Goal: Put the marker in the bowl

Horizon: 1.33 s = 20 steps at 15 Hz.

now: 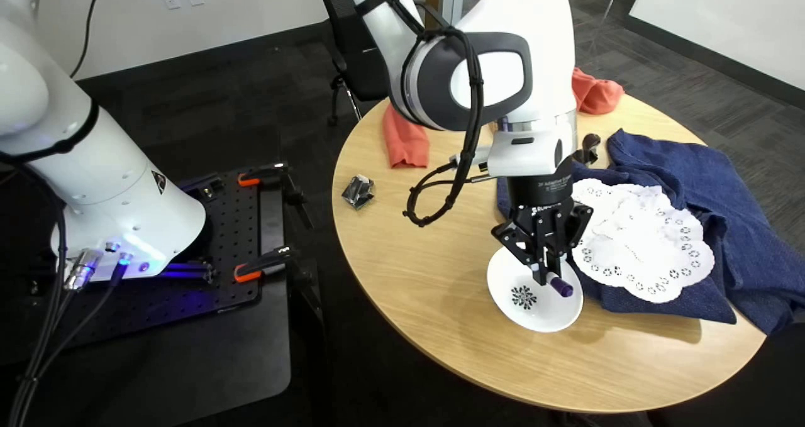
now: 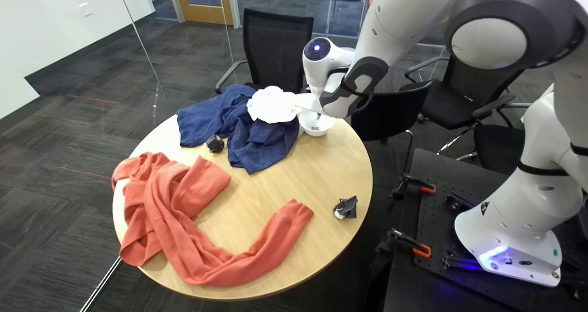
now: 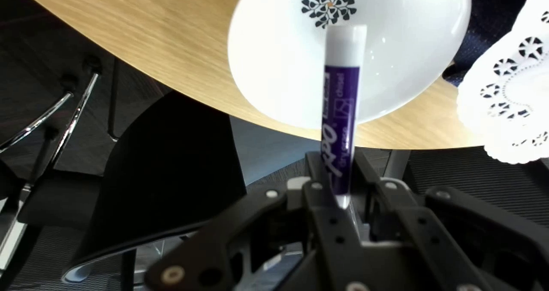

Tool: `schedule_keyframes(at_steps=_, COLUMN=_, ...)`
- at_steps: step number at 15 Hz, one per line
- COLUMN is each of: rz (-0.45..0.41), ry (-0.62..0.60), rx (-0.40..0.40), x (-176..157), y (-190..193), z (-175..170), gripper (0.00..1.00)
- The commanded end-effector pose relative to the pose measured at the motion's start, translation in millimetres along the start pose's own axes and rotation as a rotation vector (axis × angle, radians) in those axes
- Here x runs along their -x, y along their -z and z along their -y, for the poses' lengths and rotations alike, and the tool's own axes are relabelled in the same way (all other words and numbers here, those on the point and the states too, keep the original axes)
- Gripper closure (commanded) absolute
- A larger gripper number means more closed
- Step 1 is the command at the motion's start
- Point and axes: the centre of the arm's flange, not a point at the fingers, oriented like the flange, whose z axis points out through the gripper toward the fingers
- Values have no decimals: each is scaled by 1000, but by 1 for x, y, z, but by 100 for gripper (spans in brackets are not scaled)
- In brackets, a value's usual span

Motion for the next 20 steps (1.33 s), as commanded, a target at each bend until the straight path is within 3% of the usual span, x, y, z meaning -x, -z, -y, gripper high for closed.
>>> schedule_keyframes(at_steps=1, rz=-28, ry=-28, rx=-8, x=0, y=-12, z=15, gripper=95)
schedule_keyframes(at_steps=6, rz=-14, ry=-19, rx=-1, x=7, y=-26, z=23, gripper=95)
schedule_keyframes(at_steps=7, rz=-5, ry=-18, rx=-3, x=9, y=-28, z=24, gripper=71)
schedule_keyframes(at_steps=8, rz=-2, ry=-15, rx=-5, x=12, y=-28, z=25, gripper=55)
schedule_keyframes(at_steps=13, rz=13, ry=-23, rx=-42, x=14, y=-17, z=17, gripper=17)
schedule_keyframes(at_steps=16, rz=29, ry=-11, rx=-87, x=16, y=-2, z=6, gripper=0)
schedule_keyframes(at_steps=20, rz=82, ry=43, rx=-141, x=23, y=18, z=-17, gripper=0)
